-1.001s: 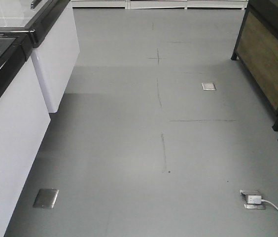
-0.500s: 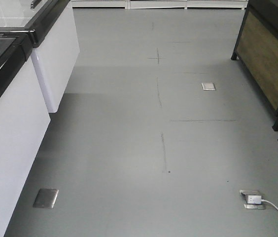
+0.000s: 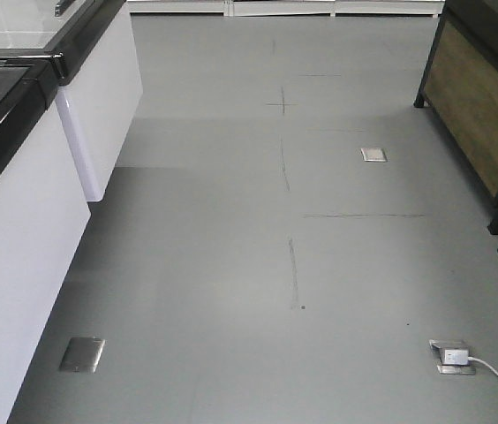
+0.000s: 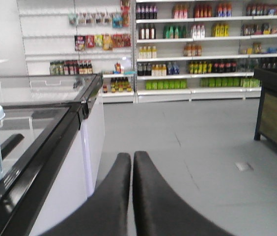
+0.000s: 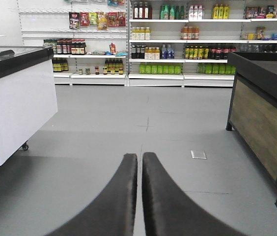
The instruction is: Left arm holds basket, right arm returns cookies
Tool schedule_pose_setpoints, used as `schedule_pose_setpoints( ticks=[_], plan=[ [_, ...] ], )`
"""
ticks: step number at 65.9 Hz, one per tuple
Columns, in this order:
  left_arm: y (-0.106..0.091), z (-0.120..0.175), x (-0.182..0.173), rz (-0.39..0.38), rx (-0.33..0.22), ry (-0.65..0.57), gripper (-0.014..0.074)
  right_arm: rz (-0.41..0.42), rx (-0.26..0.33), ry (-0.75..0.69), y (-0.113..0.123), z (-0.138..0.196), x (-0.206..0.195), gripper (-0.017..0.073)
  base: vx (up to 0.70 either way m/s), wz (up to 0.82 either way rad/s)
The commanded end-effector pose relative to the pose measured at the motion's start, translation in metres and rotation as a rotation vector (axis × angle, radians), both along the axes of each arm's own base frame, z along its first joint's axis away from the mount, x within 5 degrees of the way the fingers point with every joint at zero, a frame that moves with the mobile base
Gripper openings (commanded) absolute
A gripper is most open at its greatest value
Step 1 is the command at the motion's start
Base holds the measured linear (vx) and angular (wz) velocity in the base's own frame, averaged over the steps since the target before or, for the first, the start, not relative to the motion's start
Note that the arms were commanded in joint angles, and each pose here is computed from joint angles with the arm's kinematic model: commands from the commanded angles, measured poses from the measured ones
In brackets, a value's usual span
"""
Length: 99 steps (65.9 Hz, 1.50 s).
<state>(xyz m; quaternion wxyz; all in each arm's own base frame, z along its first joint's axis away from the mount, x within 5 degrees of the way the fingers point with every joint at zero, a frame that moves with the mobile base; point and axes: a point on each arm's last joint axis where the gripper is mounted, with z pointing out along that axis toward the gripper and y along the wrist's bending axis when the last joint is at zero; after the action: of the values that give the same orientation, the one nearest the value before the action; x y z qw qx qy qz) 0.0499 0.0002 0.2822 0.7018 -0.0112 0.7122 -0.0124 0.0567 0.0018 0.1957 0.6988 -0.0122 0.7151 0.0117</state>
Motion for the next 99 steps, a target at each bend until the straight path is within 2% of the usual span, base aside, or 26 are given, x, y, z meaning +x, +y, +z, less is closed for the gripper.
schedule_pose_setpoints(
  ticks=[1,22,48,60,72,92,99],
  plan=[
    [0.000,0.020,0.011,0.002,0.003,0.005,-0.0006,-0.004,-0.006,-0.070,0.000,0.001,0.000,-0.0006,0.00,0.00],
    [0.000,0.022,0.055,0.000,0.019,0.181,-0.0006,-0.004,-0.006,-0.070,0.000,0.001,0.000,-0.0006,0.00,0.00],
    [-0.001,0.018,0.069,-0.002,0.019,0.206,-0.0006,-0.004,-0.006,-0.070,0.000,0.001,0.000,-0.0006,0.00,0.00],
    [-0.001,0.019,0.069,-0.002,0.019,0.203,0.0027,-0.004,-0.006,-0.070,0.000,0.001,0.000,-0.0006,0.00,0.00],
    [-0.001,0.019,0.069,-0.002,0.019,0.205,0.0139,-0.004,-0.006,-0.070,0.000,0.001,0.000,-0.0006,0.00,0.00],
    [-0.001,0.019,0.069,-0.002,0.019,0.205,0.0447,-0.004,-0.004,-0.069,0.000,0.001,0.000,-0.0006,0.00,0.00],
    [-0.001,0.020,0.069,-0.002,0.019,0.191,0.0508,-0.004,-0.004,-0.069,0.000,0.001,0.000,-0.0006,0.00,0.00]
  ],
)
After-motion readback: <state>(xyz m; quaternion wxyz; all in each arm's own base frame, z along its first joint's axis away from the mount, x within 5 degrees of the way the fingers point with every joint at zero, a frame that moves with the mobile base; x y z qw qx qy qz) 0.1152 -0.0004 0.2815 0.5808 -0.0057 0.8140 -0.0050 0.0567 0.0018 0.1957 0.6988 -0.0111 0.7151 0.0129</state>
